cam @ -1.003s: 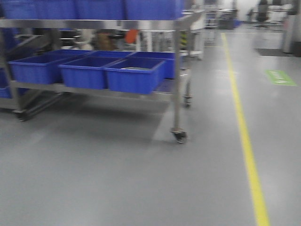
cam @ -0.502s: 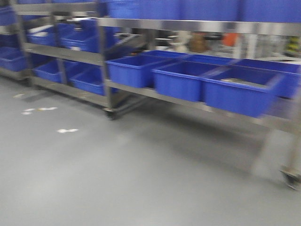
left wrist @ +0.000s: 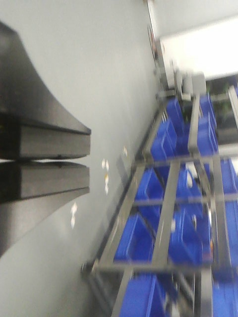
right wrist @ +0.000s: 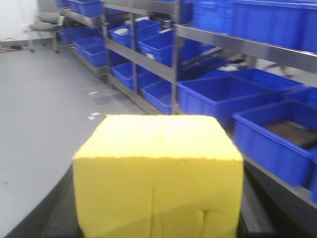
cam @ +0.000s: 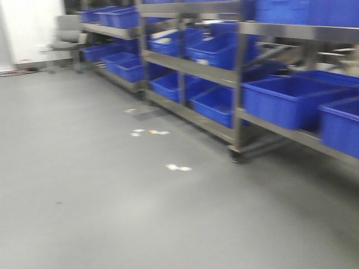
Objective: Place yellow foam block on left shelf second layer
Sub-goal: 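Drive the base along the aisle past the bin shelves, then drive the base up to the shelf of blue bins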
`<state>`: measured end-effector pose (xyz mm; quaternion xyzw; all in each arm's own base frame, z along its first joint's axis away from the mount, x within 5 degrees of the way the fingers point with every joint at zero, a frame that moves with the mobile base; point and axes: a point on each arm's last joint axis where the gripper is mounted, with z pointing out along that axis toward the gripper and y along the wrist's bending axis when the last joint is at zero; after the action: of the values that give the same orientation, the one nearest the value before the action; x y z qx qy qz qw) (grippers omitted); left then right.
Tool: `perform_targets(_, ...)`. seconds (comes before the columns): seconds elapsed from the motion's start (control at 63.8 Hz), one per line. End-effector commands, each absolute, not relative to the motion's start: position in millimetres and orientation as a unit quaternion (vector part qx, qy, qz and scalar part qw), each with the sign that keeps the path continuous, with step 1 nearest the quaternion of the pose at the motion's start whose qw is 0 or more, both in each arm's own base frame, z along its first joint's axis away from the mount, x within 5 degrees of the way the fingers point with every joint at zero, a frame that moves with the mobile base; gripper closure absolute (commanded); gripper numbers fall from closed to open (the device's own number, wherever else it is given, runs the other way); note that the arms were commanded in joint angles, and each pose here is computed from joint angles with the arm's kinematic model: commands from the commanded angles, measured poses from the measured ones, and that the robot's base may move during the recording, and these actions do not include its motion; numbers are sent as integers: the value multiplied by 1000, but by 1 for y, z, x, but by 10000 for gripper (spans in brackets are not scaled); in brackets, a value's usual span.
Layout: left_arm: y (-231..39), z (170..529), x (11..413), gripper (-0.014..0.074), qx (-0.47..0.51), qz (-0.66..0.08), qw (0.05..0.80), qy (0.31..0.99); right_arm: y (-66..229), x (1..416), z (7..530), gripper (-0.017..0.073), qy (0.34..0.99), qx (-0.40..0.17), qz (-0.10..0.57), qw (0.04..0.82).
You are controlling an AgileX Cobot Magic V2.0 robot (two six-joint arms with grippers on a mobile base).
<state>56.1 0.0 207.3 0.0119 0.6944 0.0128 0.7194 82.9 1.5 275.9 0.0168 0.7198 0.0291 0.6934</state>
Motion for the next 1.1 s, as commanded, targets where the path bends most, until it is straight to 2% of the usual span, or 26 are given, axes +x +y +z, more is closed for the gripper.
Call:
perform_targets(0.0, 0, 207, 55, 470, 10, 8, 744, 668, 2, 83, 293, 96, 683, 9, 27, 730)
perform_targets(1.082, 0, 207, 55, 470, 10, 8, 744, 668, 2, 83, 293, 96, 683, 9, 27, 730)
